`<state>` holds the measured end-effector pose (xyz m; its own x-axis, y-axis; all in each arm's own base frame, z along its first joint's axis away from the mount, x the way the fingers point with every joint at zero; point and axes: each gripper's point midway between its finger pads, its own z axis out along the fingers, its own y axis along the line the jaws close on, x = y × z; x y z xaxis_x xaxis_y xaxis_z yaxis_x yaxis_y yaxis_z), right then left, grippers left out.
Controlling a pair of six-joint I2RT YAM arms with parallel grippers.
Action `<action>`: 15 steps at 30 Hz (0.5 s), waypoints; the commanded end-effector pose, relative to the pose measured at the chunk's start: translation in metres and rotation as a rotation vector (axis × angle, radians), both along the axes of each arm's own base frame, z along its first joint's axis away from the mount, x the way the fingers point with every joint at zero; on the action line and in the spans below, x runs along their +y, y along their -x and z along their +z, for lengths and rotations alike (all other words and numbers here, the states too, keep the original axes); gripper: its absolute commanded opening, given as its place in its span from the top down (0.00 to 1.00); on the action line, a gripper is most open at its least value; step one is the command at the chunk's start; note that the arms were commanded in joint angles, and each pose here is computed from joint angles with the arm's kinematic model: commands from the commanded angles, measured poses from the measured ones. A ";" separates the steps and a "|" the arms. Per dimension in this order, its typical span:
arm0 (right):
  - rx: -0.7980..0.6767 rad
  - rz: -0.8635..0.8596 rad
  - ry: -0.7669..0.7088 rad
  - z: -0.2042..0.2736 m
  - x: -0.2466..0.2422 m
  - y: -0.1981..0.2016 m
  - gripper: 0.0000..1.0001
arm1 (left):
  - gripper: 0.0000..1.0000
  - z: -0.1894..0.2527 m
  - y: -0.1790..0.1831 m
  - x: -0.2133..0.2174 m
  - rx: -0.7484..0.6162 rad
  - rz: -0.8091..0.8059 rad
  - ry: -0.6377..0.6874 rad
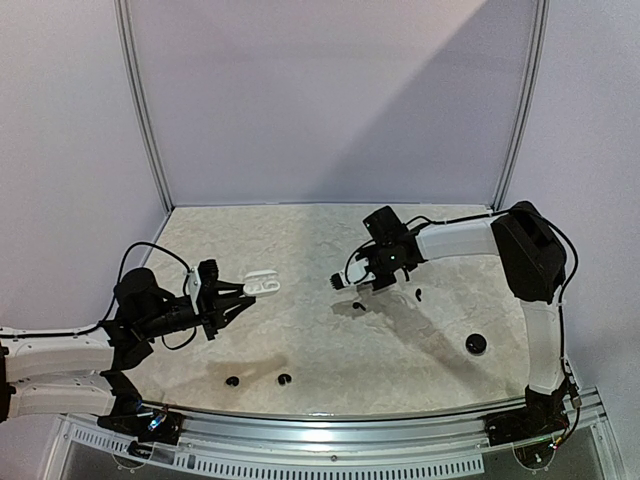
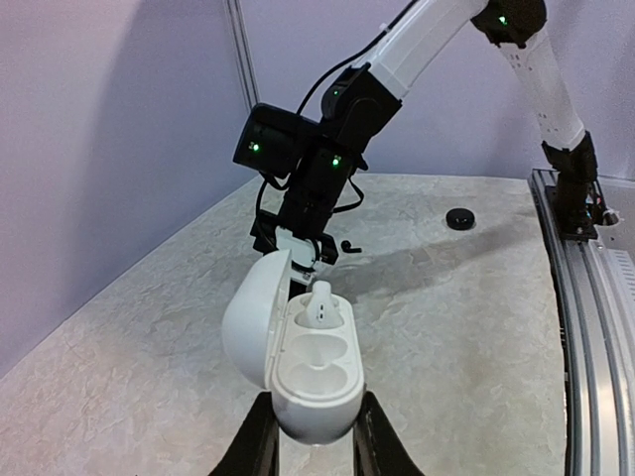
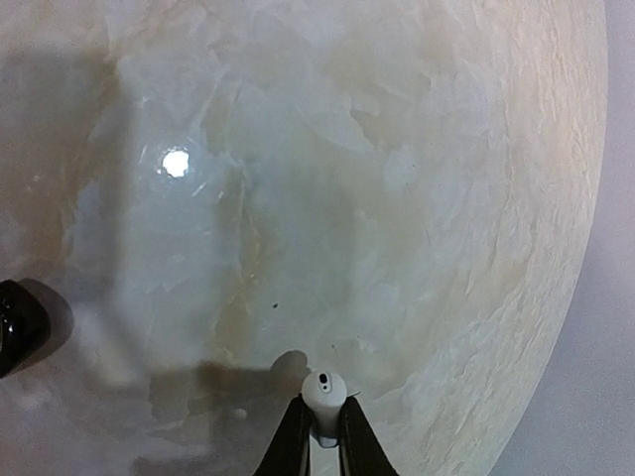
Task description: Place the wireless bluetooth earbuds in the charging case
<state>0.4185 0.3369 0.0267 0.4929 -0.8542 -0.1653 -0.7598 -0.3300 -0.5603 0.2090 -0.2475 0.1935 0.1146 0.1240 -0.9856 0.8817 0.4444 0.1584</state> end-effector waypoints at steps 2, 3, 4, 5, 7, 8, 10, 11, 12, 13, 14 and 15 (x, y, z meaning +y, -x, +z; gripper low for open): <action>0.079 -0.025 0.036 -0.013 -0.008 0.007 0.90 | 1.00 0.000 -0.002 0.001 -0.006 0.001 -0.005; 0.087 -0.026 0.041 -0.013 -0.010 0.009 0.91 | 1.00 0.000 -0.003 0.001 -0.007 0.001 -0.005; 0.093 -0.030 0.045 -0.011 -0.011 0.010 0.92 | 1.00 0.000 -0.003 0.001 -0.007 0.001 -0.005; 0.099 -0.033 0.049 -0.010 -0.012 0.010 0.92 | 1.00 0.000 -0.003 0.001 -0.008 0.000 -0.006; 0.121 -0.058 0.056 -0.005 -0.014 0.013 0.94 | 1.00 0.000 -0.003 0.001 -0.009 0.001 -0.007; 0.129 -0.073 0.060 -0.001 -0.015 0.014 0.95 | 1.00 0.001 -0.003 0.001 -0.011 0.001 -0.006; 0.161 -0.128 0.085 0.004 -0.023 0.020 0.95 | 1.00 0.001 -0.003 0.001 -0.009 0.002 -0.005; 0.167 -0.161 0.109 0.006 -0.028 0.023 0.95 | 1.00 0.000 -0.003 0.001 -0.008 0.002 -0.006; 0.171 -0.194 0.144 0.008 -0.034 0.025 0.96 | 1.00 0.000 -0.003 0.001 -0.008 0.002 -0.007; 0.180 -0.246 0.162 0.011 -0.040 0.028 0.96 | 1.00 0.000 -0.003 0.001 -0.007 0.002 -0.006; 0.202 -0.291 0.188 0.013 -0.047 0.034 0.96 | 1.00 -0.001 -0.003 0.001 -0.006 0.001 -0.007; 0.221 -0.325 0.218 0.014 -0.052 0.040 0.96 | 1.00 -0.001 -0.003 0.001 -0.005 0.001 -0.007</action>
